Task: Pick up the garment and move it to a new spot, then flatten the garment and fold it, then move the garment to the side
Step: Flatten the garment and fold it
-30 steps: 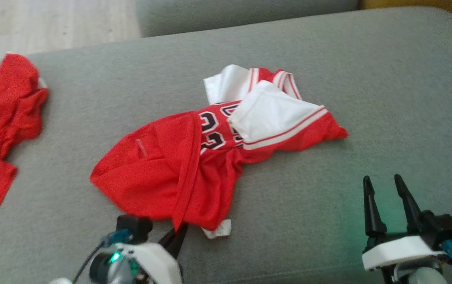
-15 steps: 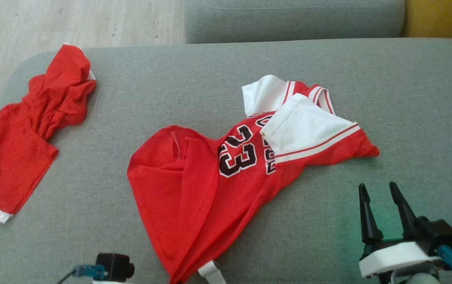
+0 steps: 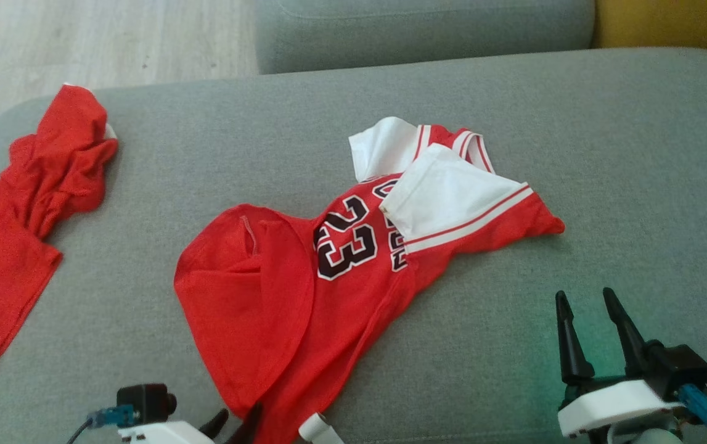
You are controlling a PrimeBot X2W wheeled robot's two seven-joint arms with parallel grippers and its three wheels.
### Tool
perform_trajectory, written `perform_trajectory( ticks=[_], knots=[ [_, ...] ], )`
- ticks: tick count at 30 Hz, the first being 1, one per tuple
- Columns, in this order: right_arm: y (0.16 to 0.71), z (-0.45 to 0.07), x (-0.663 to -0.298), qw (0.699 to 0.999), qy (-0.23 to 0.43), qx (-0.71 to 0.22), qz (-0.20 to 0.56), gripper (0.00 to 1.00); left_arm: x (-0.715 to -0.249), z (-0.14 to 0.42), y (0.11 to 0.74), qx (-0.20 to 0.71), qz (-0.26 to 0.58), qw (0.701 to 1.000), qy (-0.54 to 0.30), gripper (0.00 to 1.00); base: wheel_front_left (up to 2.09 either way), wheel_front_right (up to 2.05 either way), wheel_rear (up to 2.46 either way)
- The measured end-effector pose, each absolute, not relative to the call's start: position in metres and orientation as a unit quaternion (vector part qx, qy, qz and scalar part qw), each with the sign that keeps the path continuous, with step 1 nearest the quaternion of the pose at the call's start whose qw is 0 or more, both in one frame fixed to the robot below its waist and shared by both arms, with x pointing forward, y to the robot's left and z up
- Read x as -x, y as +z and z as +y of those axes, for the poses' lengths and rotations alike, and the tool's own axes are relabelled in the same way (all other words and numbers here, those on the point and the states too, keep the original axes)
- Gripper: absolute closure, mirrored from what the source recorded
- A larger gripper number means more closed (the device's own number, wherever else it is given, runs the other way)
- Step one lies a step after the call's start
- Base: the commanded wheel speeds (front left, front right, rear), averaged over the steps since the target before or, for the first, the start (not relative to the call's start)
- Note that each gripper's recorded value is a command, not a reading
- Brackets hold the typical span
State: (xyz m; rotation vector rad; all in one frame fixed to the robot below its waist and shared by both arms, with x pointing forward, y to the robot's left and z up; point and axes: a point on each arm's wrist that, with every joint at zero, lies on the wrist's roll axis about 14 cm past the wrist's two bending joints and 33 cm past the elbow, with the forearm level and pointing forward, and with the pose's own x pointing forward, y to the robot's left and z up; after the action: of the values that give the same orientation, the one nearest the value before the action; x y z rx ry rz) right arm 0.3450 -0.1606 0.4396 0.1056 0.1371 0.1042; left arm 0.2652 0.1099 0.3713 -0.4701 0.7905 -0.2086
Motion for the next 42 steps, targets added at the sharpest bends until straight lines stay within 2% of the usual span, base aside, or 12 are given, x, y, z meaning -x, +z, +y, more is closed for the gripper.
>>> perform_trajectory(
  ticks=[5, 10, 15, 18, 23, 29, 37, 38, 39, 40, 42],
  knots=[
    [0.434, -0.168, -0.343, 0.995, 0.04, -0.053, 0.077, 0.0, -0.28, 0.103, 0.382, 0.213, 0.352, 0.904, -0.118, 0.0, 0.0, 0.0, 0.0],
    [0.434, -0.172, -0.343, 0.995, 0.033, -0.052, 0.077, 0.0, -0.328, 0.081, 0.425, 0.201, 0.258, 0.934, -0.145, 0.0, 0.0, 0.0, 0.0],
    [0.439, -0.177, -0.344, 0.996, 0.025, -0.048, 0.069, 0.0, -0.361, 0.026, 0.464, 0.202, 0.195, 0.935, -0.216, 0.0, 0.0, 0.0, 0.0],
    [0.446, -0.183, -0.348, 0.997, 0.016, -0.046, 0.059, 0.0, -0.386, -0.022, 0.48, 0.204, 0.175, 0.924, -0.273, 0.0, 0.0, 0.0, 0.0],
    [0.443, -0.198, -0.345, 0.997, -0.008, -0.042, 0.064, 0.0, -0.414, -0.059, 0.469, 0.2, 0.204, 0.91, -0.301, 0.0, 0.0, 0.0, 0.0],
    [0.437, -0.217, -0.333, 0.995, -0.043, -0.043, 0.077, 0.0, -0.427, -0.064, 0.417, 0.162, 0.281, 0.906, -0.271, 0.0, 0.0, 0.0, 0.0],
    [0.435, -0.226, -0.326, 0.994, -0.06, -0.045, 0.081, 0.0, -0.447, -0.071, 0.416, 0.18, 0.277, 0.906, -0.264, 0.0, 0.0, 0.0, 0.0],
    [0.435, -0.226, -0.326, 0.994, -0.06, -0.045, 0.081, 0.0, -0.447, -0.071, 0.416, 0.18, 0.277, 0.906, -0.264, 0.36, 0.0, 0.0, 0.0],
    [0.434, -0.227, -0.326, 0.994, -0.061, -0.045, 0.082, 0.0, -0.447, -0.073, 0.415, 0.176, 0.278, 0.905, -0.27, 0.97, 0.0, 0.0, 0.0],
    [0.435, -0.226, -0.326, 0.994, -0.06, -0.045, 0.081, 0.0, -0.446, -0.076, 0.415, 0.173, 0.277, 0.904, -0.278, 1.0, 0.0, 0.0, 0.0],
    [0.436, -0.226, -0.326, 0.994, -0.06, -0.045, 0.08, 0.0, -0.441, -0.083, 0.413, 0.162, 0.279, 0.899, -0.295, 1.0, 0.0, 0.0, 0.0]
  ],
)
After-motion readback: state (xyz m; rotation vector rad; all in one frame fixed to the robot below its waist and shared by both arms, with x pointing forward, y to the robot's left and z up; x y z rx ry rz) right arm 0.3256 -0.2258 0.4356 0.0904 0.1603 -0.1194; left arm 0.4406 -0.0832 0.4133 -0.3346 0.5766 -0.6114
